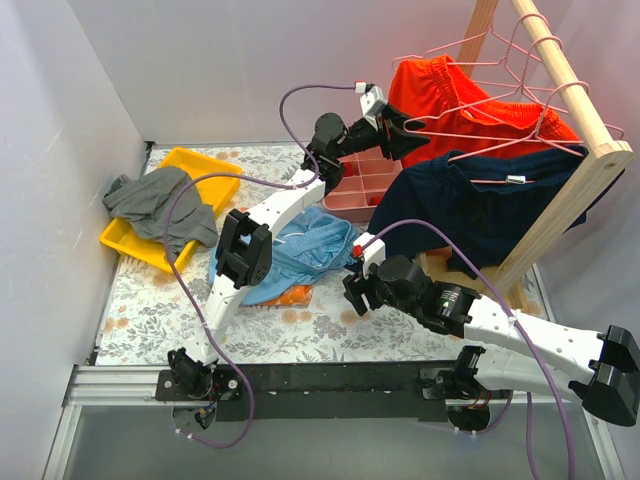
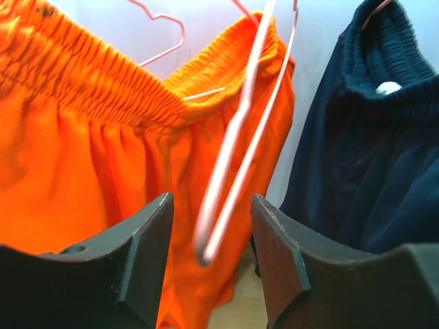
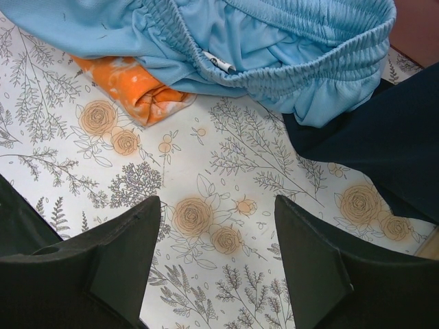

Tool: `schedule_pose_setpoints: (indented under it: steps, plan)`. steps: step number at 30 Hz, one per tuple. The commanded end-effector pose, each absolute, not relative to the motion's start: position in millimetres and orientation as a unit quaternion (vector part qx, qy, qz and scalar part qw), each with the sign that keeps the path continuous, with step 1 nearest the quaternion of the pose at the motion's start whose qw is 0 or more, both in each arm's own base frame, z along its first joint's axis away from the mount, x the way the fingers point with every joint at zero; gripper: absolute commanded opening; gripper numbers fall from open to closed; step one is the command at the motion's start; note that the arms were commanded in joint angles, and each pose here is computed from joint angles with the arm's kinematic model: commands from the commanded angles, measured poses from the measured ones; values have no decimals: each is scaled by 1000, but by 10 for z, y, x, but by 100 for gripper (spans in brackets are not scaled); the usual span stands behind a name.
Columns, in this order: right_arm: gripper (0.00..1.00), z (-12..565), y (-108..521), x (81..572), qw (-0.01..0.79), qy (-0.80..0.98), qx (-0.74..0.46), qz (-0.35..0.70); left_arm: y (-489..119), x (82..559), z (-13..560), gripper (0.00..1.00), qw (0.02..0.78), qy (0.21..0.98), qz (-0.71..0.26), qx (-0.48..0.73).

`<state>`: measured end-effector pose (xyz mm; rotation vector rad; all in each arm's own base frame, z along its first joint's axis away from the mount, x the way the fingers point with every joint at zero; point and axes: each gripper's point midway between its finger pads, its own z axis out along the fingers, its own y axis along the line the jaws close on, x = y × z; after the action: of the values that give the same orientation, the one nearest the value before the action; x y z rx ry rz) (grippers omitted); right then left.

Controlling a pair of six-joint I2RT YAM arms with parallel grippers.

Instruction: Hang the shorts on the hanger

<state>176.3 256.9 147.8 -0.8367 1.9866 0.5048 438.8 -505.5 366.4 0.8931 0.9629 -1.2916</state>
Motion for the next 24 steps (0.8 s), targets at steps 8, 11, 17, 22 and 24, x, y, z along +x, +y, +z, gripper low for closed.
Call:
schedule_pose_setpoints:
  steps: [8,11,17,22,24]
  plan:
    - [74,1544,2543,1777,460,798,-333,203,-4958,4098,4297,39,636,353,-569,383]
    - [74,1542,2533,1772,459,800,-331,202,-4952,4069,4331,34,636,349,-571,385]
    - [73,1522,2523,1771,455,803,-327,200,-4906,4006,4454,12,645,334,-573,380]
    - [73,1547,2521,1785,457,804,-325,198,-4810,3934,4644,0,662,313,-575,365]
    - [73,1548,2519,1786,456,805,-325,197,-4778,3919,4660,0,666,308,-575,361]
